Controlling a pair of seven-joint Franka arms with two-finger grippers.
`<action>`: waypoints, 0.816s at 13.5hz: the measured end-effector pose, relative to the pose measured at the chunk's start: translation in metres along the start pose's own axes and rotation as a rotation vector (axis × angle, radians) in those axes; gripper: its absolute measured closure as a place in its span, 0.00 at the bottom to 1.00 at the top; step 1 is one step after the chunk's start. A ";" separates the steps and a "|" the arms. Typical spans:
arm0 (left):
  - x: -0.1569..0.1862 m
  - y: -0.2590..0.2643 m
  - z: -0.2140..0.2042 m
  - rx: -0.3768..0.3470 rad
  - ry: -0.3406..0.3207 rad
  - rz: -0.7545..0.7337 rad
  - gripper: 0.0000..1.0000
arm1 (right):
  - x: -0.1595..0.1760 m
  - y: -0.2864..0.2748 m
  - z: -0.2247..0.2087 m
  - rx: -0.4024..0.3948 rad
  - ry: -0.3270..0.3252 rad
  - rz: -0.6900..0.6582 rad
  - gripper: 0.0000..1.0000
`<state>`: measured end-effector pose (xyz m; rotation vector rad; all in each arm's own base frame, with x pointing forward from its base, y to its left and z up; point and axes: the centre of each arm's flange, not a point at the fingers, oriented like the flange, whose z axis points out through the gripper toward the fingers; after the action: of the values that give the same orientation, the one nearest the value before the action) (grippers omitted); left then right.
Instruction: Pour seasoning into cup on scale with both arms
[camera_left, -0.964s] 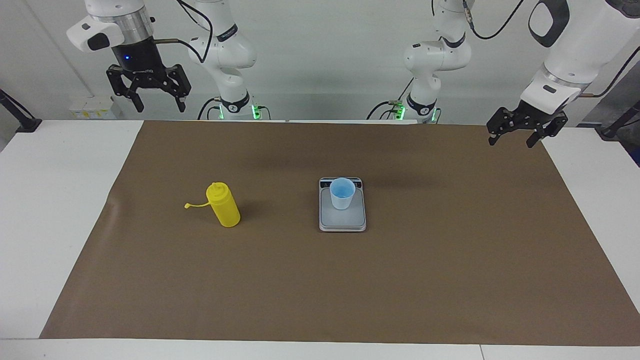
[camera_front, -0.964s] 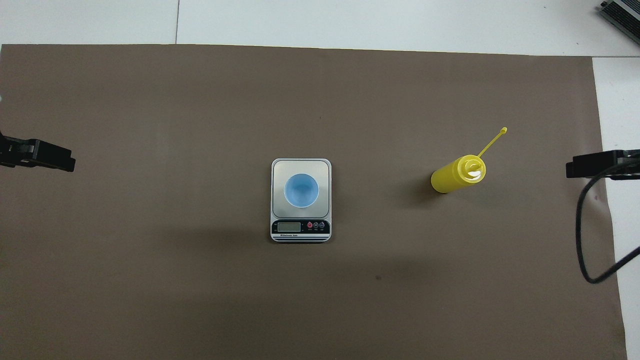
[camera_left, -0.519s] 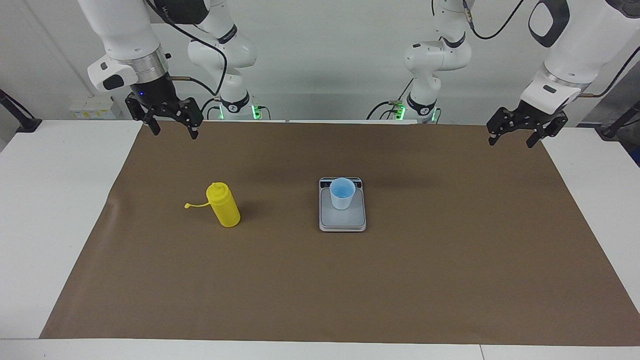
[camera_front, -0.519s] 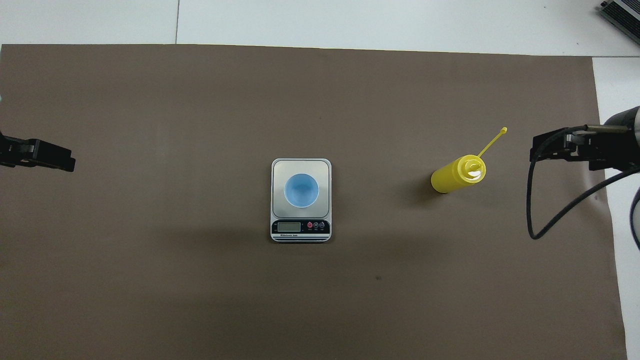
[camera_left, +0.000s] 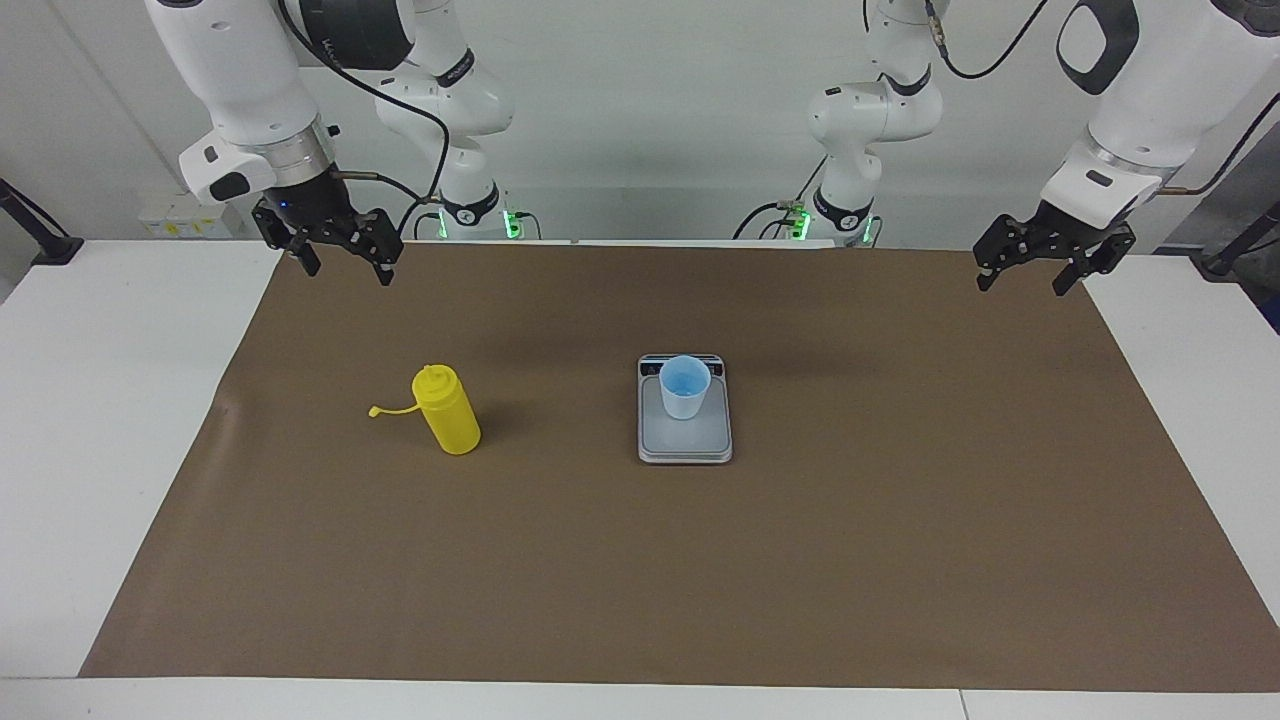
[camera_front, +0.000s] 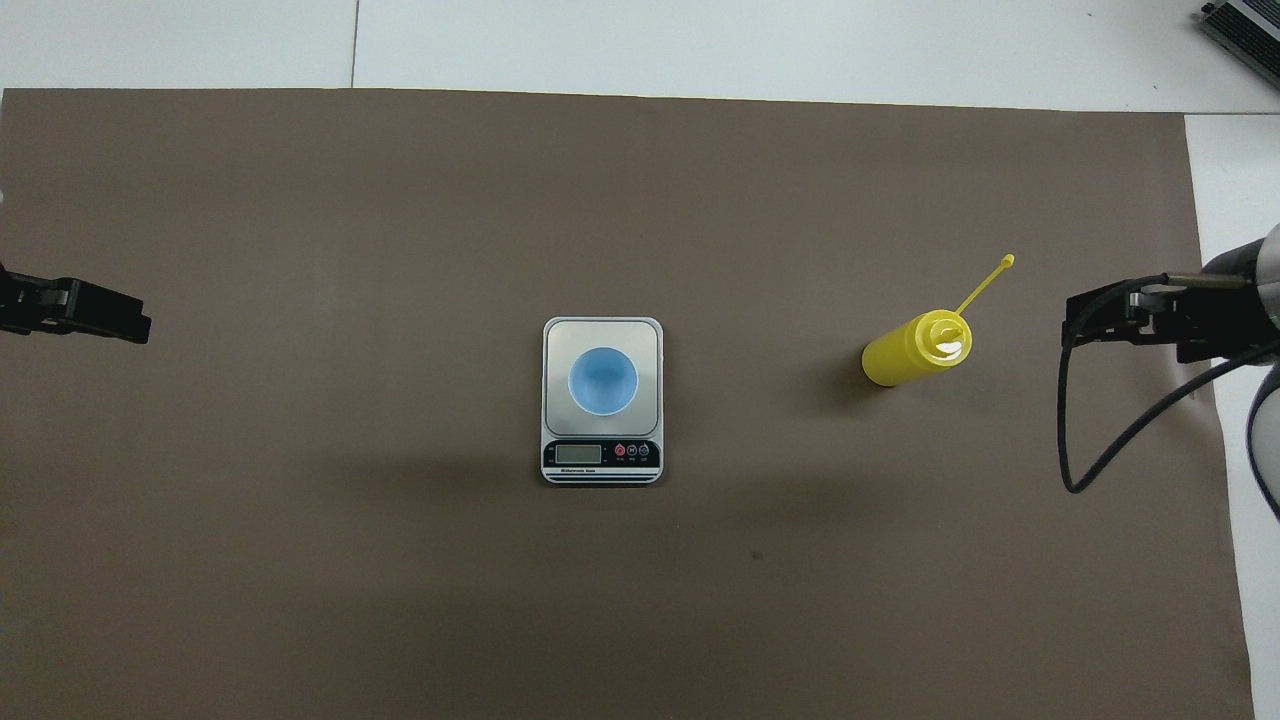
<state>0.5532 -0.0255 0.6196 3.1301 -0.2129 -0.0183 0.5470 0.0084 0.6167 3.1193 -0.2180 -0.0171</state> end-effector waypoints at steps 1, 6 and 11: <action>0.000 0.000 0.000 0.000 0.000 0.000 0.00 | -0.001 0.004 0.000 0.000 0.000 -0.003 0.00; 0.000 0.000 0.000 0.000 0.000 0.000 0.00 | -0.001 0.009 0.001 0.000 -0.006 -0.001 0.00; 0.000 0.000 0.000 0.000 0.000 0.000 0.00 | -0.002 0.009 0.001 -0.001 -0.007 -0.001 0.00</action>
<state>0.5532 -0.0255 0.6196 3.1301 -0.2129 -0.0183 0.5442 -0.0005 0.6157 3.1192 -0.2159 -0.0286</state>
